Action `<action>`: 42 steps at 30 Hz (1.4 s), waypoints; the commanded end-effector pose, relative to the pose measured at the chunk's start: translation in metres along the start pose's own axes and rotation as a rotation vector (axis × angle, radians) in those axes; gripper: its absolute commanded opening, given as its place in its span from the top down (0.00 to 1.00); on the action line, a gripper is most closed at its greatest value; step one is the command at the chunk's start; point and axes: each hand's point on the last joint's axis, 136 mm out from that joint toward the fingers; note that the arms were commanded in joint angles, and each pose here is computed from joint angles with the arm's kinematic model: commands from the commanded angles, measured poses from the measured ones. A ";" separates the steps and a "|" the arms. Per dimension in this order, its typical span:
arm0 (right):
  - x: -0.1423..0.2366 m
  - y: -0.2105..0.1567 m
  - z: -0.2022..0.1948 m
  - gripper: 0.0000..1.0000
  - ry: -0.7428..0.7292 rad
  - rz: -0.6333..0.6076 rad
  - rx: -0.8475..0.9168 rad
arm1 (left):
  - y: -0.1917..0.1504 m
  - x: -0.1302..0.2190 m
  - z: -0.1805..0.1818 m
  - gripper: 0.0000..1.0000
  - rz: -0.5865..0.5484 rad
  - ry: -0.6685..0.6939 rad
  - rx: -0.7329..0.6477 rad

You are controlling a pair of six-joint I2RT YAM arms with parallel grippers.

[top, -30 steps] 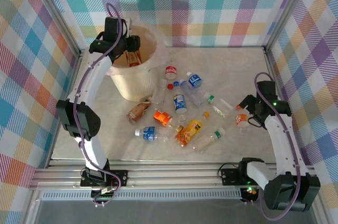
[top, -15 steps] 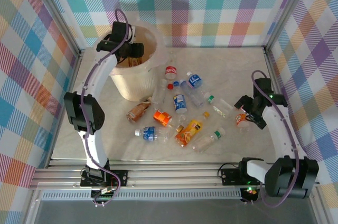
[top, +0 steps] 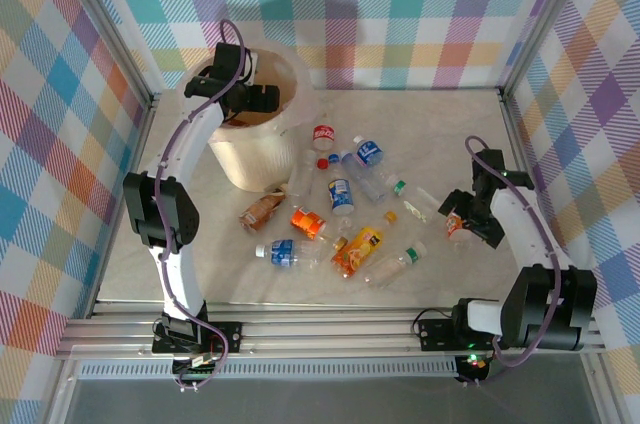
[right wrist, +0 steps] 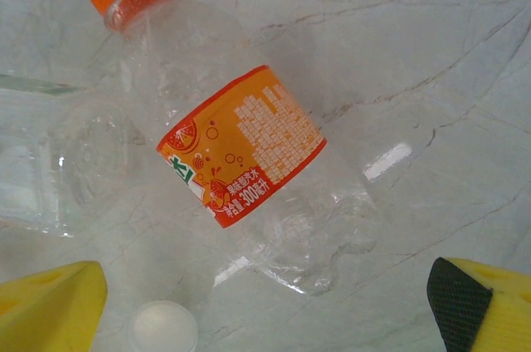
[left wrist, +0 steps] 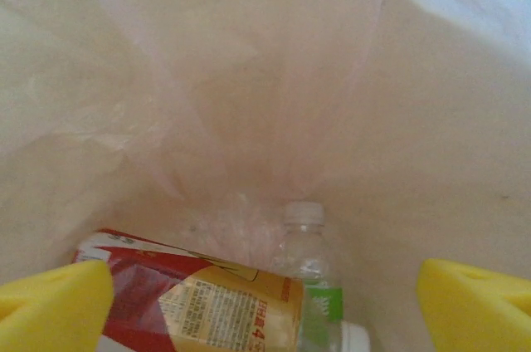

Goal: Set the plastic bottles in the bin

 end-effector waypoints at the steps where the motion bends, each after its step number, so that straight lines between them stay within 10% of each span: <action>1: -0.012 -0.007 -0.002 0.00 -0.012 0.061 0.010 | 0.003 0.019 0.009 0.00 -0.009 0.020 0.015; 42: -0.079 -0.007 0.012 0.31 0.072 0.169 0.022 | -0.008 0.163 -0.048 0.00 -0.223 -0.224 0.166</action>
Point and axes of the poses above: each hand's point on the last joint's axis, 136 mm out from that joint toward the fingers, its own x axis back along the fingers, its own z axis along the line the jaws close on, y = z × x, and after that the axes turned 4 degrees about x, right-handed
